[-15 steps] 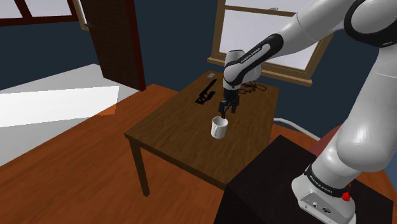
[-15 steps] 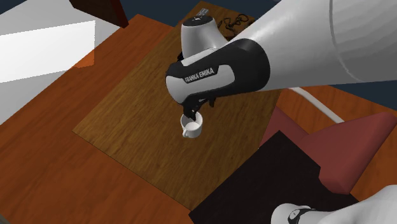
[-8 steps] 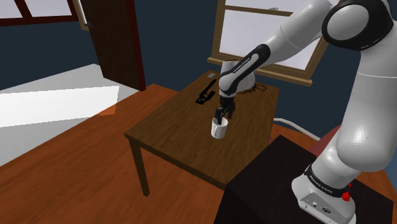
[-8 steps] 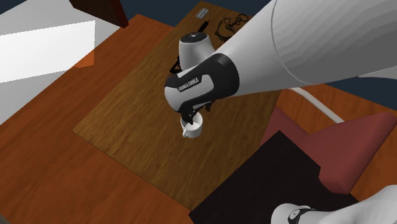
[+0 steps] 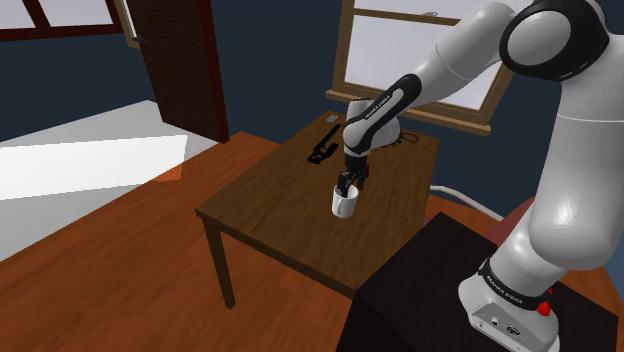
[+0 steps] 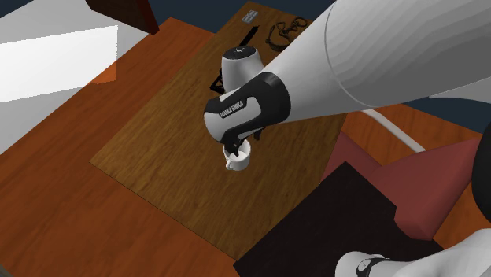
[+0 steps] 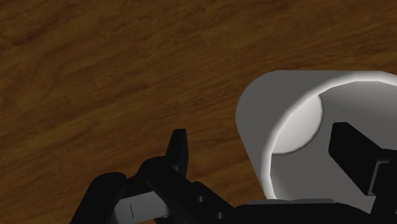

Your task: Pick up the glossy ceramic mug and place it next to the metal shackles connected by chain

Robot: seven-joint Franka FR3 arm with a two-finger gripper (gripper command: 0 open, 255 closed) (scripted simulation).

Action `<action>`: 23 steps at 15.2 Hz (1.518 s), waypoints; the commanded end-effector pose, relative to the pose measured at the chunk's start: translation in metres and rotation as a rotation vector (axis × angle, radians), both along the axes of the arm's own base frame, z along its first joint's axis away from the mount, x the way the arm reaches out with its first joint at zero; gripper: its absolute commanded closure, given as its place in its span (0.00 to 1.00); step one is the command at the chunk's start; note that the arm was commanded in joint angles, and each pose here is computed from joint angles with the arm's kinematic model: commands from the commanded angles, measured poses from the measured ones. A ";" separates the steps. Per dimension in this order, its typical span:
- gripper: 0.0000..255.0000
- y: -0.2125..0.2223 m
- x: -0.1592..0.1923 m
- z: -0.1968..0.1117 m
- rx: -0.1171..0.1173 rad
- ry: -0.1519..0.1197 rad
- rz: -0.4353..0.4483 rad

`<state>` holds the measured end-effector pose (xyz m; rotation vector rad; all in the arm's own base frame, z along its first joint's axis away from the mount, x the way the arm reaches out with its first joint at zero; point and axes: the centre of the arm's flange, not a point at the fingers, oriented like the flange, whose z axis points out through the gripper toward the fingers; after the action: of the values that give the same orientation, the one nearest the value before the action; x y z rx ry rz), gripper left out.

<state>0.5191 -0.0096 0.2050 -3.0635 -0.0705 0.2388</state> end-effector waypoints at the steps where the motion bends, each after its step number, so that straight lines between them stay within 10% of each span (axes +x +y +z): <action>1: 0.00 0.000 0.000 0.000 0.000 0.000 0.000; 2: 0.00 0.000 0.000 0.000 0.000 0.000 0.000; 3: 1.00 0.000 0.000 0.000 0.000 0.000 0.000; 23: 1.00 0.000 0.000 0.058 0.000 0.000 0.000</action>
<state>0.5206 -0.0100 0.2571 -3.0635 -0.0705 0.2382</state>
